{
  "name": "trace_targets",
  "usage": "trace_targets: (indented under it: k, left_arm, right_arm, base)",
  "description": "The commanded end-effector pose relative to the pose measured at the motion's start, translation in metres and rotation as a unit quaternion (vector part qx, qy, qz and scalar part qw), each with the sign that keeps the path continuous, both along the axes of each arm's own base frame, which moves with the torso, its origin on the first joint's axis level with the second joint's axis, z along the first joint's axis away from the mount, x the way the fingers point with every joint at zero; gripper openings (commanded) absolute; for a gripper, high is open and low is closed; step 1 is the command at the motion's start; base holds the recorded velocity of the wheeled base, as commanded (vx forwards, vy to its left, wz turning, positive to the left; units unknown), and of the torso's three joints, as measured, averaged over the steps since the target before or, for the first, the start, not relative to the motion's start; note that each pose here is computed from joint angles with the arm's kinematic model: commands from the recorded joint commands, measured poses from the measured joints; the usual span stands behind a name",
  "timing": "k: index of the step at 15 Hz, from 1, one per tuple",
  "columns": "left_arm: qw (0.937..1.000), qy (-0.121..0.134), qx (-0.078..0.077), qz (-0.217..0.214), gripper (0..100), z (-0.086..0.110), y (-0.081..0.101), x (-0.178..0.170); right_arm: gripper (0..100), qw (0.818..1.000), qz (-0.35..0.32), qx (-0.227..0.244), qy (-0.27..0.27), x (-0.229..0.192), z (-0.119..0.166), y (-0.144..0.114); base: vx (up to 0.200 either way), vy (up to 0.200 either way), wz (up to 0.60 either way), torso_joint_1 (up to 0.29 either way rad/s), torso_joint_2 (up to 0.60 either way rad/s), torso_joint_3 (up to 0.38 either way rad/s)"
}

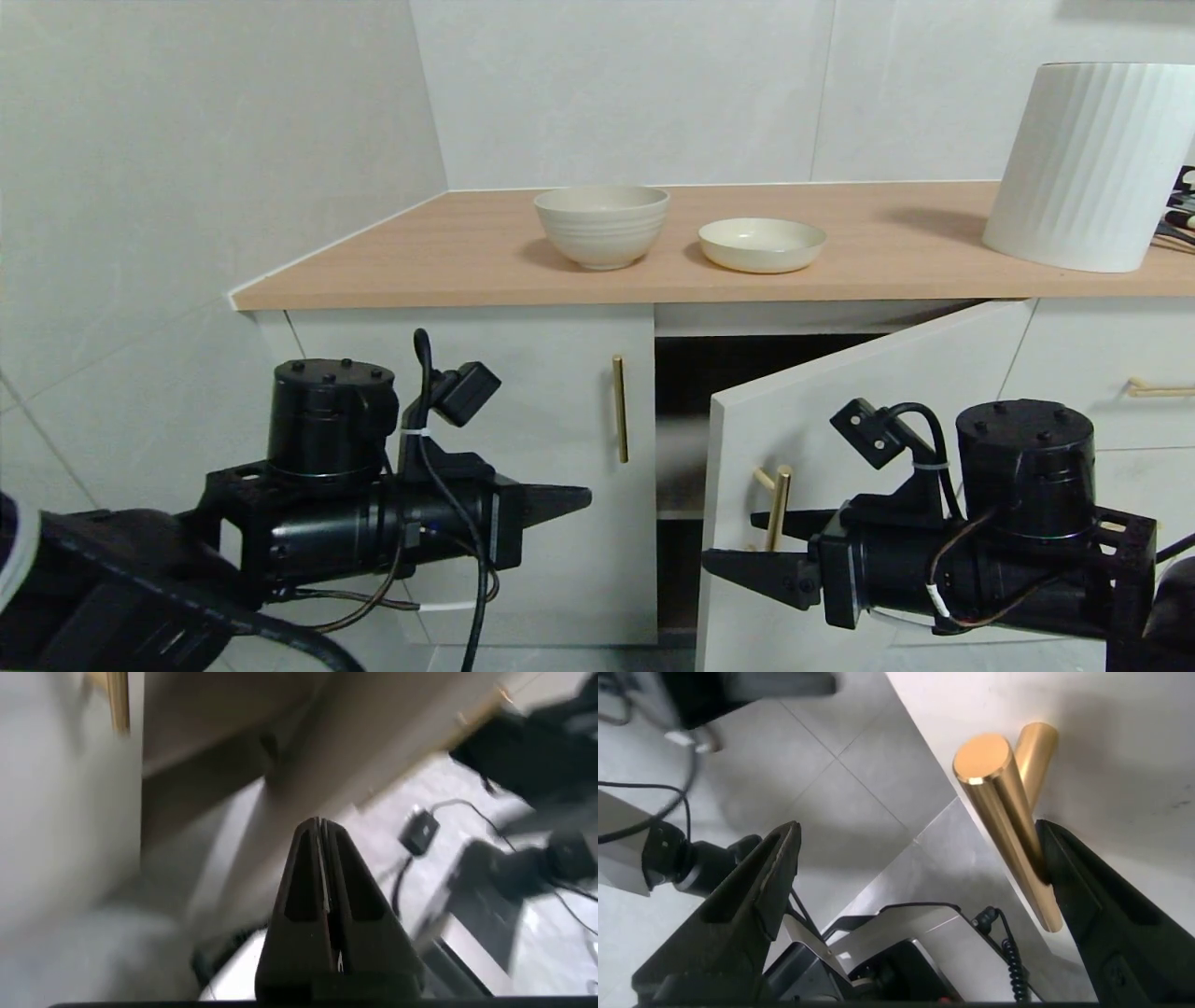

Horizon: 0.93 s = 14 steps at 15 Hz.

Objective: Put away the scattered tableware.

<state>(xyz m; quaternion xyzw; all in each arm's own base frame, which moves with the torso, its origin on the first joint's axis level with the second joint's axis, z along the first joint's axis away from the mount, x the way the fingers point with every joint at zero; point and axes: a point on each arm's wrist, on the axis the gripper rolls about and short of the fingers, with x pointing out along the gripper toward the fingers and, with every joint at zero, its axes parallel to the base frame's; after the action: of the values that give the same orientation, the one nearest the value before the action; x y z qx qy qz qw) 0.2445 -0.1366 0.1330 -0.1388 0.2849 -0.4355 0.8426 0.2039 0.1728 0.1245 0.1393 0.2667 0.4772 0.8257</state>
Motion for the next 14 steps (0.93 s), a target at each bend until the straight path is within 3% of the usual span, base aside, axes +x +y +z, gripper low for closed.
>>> trace_targets:
  k: [1, 3, 5, 9, 12, 14]
  left_arm:
    - [0.9999, 0.007, 0.004, -0.009, 0, -0.035, -0.021, 0.027]
    - [0.9998, -0.013, -0.011, -0.009, 0, -0.051, -0.043, 0.039]
    - [0.999, -0.024, -0.039, 0.0, 0, -0.053, -0.069, 0.048]
    - [0.9982, -0.038, -0.044, -0.013, 0, -0.055, -0.102, 0.046]
    - [0.9964, -0.061, -0.057, -0.016, 0, -0.043, -0.114, 0.047]
    - [0.9964, -0.058, -0.055, -0.026, 0, -0.046, -0.123, 0.04]
  right_arm:
    - [100, 1.0, 0.001, -0.002, 0.002, 0.0, -0.002, 0.0]
    - [100, 1.0, 0.001, -0.003, 0.003, -0.001, -0.002, 0.0]
    - [100, 1.0, 0.001, -0.003, 0.003, 0.0, -0.002, 0.0]
    - [100, 1.0, 0.0, 0.0, -0.003, -0.001, 0.001, -0.001]
    - [100, 1.0, 0.001, 0.0, -0.005, -0.002, 0.002, -0.002]
    - [100, 1.0, -0.003, -0.001, -0.007, -0.003, 0.002, -0.004]
  base:
    - [0.0, 0.0, 0.0, 0.0, 0.0, 0.0]
    - [0.0, 0.0, 0.0, 0.0, 0.0, 0.0]
    - [0.0, 0.0, 0.0, 0.0, 0.0, 0.0]
    - [0.0, 0.0, 0.0, 0.0, 0.0, 0.0]
    - [0.0, 0.0, 0.0, 0.0, 0.0, 0.0]
    - [0.0, 0.0, 0.0, 0.0, 0.0, 0.0]
